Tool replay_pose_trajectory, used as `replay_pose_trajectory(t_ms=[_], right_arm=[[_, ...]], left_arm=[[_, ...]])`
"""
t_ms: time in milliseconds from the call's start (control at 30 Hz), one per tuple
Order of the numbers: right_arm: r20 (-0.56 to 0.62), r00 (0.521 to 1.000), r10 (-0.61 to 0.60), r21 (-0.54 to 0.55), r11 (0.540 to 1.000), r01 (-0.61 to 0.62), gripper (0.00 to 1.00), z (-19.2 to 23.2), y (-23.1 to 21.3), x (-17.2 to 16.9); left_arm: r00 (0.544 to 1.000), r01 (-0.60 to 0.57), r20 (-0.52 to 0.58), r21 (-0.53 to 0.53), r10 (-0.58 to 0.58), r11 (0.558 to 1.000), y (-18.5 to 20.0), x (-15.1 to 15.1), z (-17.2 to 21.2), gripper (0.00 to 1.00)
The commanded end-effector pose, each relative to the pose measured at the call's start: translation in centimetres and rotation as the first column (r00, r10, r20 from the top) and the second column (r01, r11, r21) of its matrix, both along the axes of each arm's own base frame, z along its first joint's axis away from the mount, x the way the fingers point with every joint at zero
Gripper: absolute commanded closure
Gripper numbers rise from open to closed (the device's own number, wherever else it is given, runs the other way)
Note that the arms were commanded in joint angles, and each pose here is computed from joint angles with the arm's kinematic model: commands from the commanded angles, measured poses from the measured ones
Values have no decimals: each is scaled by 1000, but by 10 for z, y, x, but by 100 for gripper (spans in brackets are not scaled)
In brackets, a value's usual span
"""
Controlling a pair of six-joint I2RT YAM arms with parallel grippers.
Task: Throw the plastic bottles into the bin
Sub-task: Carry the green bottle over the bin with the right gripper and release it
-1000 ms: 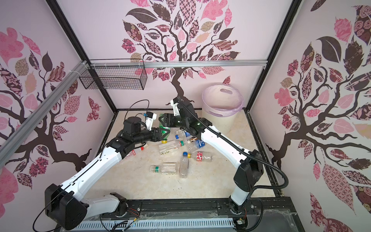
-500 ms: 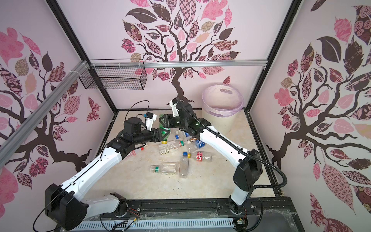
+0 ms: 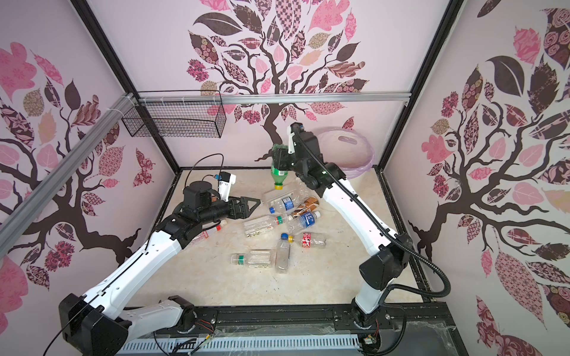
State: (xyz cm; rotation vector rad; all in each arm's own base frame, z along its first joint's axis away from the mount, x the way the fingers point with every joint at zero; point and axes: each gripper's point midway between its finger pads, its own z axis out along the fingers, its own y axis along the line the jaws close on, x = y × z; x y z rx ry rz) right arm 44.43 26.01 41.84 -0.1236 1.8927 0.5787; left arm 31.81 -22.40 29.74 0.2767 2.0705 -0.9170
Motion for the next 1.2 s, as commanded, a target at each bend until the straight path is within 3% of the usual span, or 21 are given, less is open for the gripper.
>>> replay_pose_trajectory(t_ms=[0,200,267,367,467,567,700,733,833,933,1067,1167], right_arm=[[211,968,-140,-103,981,164,52,72,-42,-7],[490,823,-286,-77,927,367,52,174,-94,-36],[578,751,-320,-22,914,406,52,215,-113,-59],[656,661,-364,39,891,451,51,251,-135,-86],[693,615,-375,43,874,485,49,264,-145,-98],[668,620,-411,-4,831,556,48,249,-156,-78],[499,710,-497,-68,794,604,47,179,-189,-11],[458,723,-517,-95,781,618,42,161,-196,5],[328,773,-542,-240,744,624,3,119,-205,39],[320,783,-534,-197,771,606,1,134,-201,35],[376,745,-551,-56,789,612,0,169,-206,7],[393,744,-540,-29,801,597,1,181,-205,0]], left_arm=[[993,14,117,-66,-6,998,-9,2,63,2],[979,42,202,-101,-20,994,-22,3,116,2],[973,52,231,-113,-25,992,-24,0,130,2],[964,54,264,-115,-22,992,-24,0,146,2],[960,56,281,-110,-23,992,-25,1,156,2],[961,60,275,-113,-27,992,-27,2,157,2],[969,66,245,-115,-36,991,-29,2,147,2],[970,66,238,-113,-37,991,-28,1,144,2],[973,54,230,-100,-30,994,-24,-2,140,2],[973,41,231,-96,-17,995,-19,-7,139,2],[976,43,216,-89,-22,995,-18,-10,134,2],[976,40,216,-94,-19,995,-16,-12,133,2]])
